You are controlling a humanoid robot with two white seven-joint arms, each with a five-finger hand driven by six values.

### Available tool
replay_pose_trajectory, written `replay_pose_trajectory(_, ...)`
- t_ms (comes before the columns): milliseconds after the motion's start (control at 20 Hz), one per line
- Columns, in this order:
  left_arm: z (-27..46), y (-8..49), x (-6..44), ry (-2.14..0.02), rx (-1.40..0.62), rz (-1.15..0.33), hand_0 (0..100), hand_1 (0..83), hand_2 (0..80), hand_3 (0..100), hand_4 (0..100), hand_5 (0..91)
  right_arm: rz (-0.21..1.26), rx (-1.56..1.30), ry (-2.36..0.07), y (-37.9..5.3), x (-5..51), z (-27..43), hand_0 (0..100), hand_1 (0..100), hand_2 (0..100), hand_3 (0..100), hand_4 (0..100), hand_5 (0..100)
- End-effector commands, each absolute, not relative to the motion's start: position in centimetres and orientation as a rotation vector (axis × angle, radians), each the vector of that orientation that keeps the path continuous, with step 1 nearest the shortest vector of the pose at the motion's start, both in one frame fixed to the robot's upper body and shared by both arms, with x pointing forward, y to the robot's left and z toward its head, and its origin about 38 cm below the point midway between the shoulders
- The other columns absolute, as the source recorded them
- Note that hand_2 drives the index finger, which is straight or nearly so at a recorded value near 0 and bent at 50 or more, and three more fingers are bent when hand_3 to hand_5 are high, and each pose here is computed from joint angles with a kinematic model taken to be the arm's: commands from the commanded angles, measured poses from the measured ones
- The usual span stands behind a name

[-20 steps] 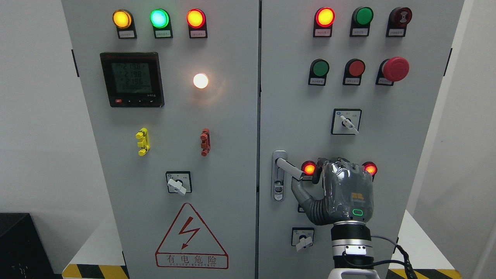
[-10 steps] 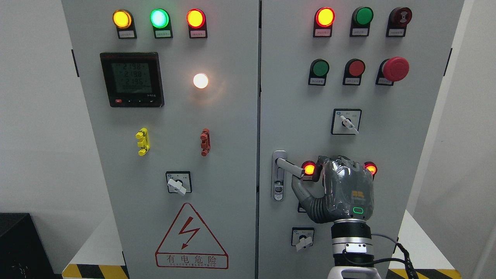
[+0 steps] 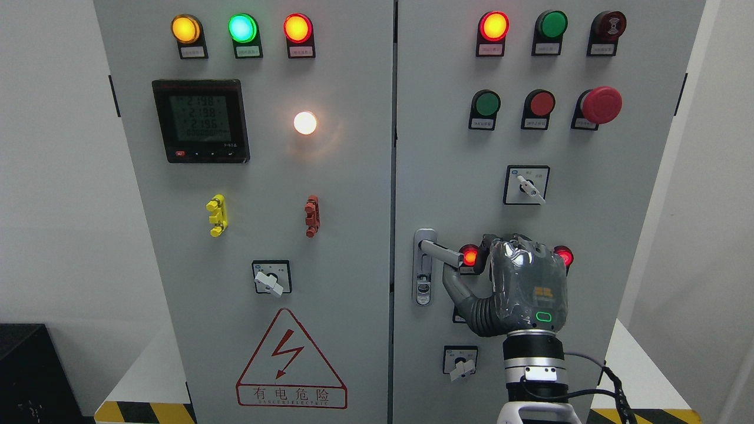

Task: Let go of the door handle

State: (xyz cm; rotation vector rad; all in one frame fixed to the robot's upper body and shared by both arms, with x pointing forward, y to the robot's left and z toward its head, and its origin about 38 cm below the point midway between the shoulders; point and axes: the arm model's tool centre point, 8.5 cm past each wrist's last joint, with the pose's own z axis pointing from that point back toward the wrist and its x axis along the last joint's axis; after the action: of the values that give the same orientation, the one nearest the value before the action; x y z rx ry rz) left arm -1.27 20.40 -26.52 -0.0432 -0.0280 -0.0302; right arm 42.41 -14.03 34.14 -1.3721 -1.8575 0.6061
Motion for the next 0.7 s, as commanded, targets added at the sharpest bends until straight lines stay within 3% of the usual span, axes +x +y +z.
replay_pose_trajectory(0,-26.5,20.4,-1.3,-0.029,-0.044,-0.030,0,0.0,4.4,10,0,0.0,0.606,-1.373,-1.859,-14.0,42.4,34.2,36,47,73,92,75,69)
replay_pose_trajectory(651,-26.5,20.4,-1.3,-0.027,-0.044,-0.030,0,0.0,4.4,10,0,0.0,0.613,-1.355,-1.863,-14.1,41.4,33.3,36,47,73,93,75,69)
